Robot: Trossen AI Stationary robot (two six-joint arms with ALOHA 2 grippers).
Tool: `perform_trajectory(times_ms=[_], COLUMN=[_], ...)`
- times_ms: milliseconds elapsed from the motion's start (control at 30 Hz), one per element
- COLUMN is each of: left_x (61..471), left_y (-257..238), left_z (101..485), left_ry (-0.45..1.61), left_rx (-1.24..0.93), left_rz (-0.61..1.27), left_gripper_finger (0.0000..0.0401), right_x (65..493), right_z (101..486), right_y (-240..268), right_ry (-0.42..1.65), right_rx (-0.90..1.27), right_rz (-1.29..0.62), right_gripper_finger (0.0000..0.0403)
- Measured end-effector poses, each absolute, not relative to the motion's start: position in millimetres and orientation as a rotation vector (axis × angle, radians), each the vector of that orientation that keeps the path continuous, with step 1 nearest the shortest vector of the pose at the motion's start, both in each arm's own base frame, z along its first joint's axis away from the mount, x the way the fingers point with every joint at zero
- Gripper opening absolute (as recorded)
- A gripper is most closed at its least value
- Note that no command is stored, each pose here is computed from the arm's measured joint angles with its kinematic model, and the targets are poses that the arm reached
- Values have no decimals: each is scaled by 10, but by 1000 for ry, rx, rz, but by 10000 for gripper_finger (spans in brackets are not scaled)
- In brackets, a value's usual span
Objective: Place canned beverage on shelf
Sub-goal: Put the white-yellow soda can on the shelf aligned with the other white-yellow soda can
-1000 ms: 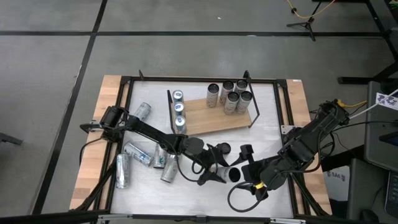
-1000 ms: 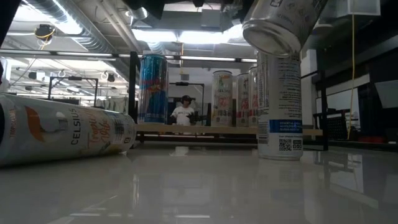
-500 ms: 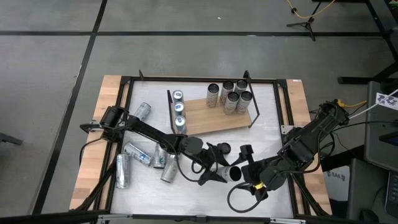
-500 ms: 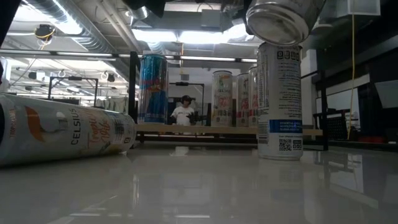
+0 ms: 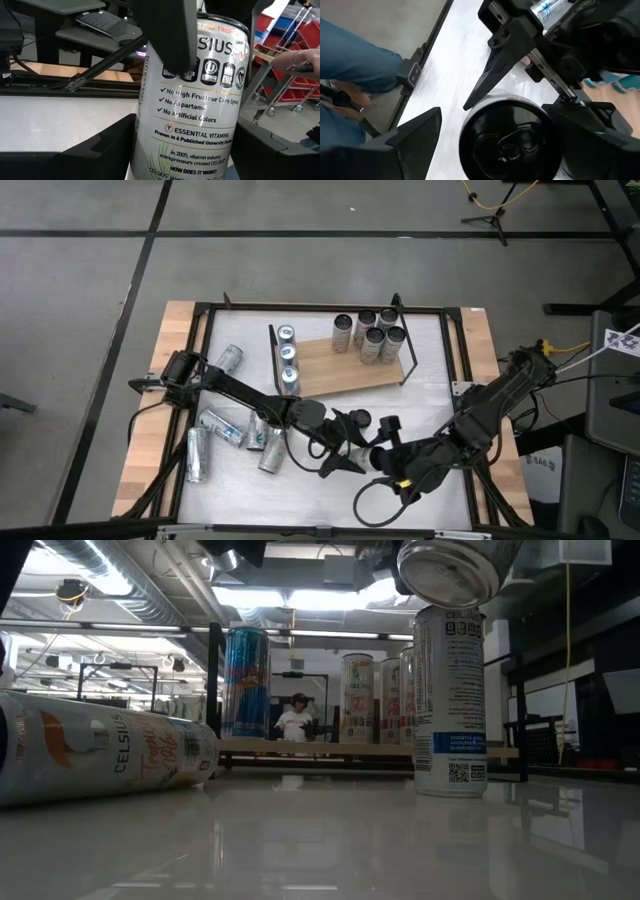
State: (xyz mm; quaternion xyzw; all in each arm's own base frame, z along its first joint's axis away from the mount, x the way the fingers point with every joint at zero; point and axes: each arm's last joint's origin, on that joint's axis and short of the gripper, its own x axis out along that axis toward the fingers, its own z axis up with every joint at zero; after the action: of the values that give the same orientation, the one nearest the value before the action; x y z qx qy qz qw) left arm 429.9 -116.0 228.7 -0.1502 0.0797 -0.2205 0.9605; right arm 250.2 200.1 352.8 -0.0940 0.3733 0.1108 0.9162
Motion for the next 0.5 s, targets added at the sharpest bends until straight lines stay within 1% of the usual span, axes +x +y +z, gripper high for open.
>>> perform_trajectory(times_ms=[400,500], left_x=[4298,4299], left_y=[-1161,-1160], left_z=[2287,2287], left_ry=[161,161], left_rx=[-304,-304], left_rz=[-446,-446], left_gripper_finger=[266,266], right_x=[2523,2523], right_z=[3455,3441], right_y=[2017,2014], right_ry=[802,810], right_rx=[-219,-228], right_rz=[215,206], right_gripper_finger=[358,350])
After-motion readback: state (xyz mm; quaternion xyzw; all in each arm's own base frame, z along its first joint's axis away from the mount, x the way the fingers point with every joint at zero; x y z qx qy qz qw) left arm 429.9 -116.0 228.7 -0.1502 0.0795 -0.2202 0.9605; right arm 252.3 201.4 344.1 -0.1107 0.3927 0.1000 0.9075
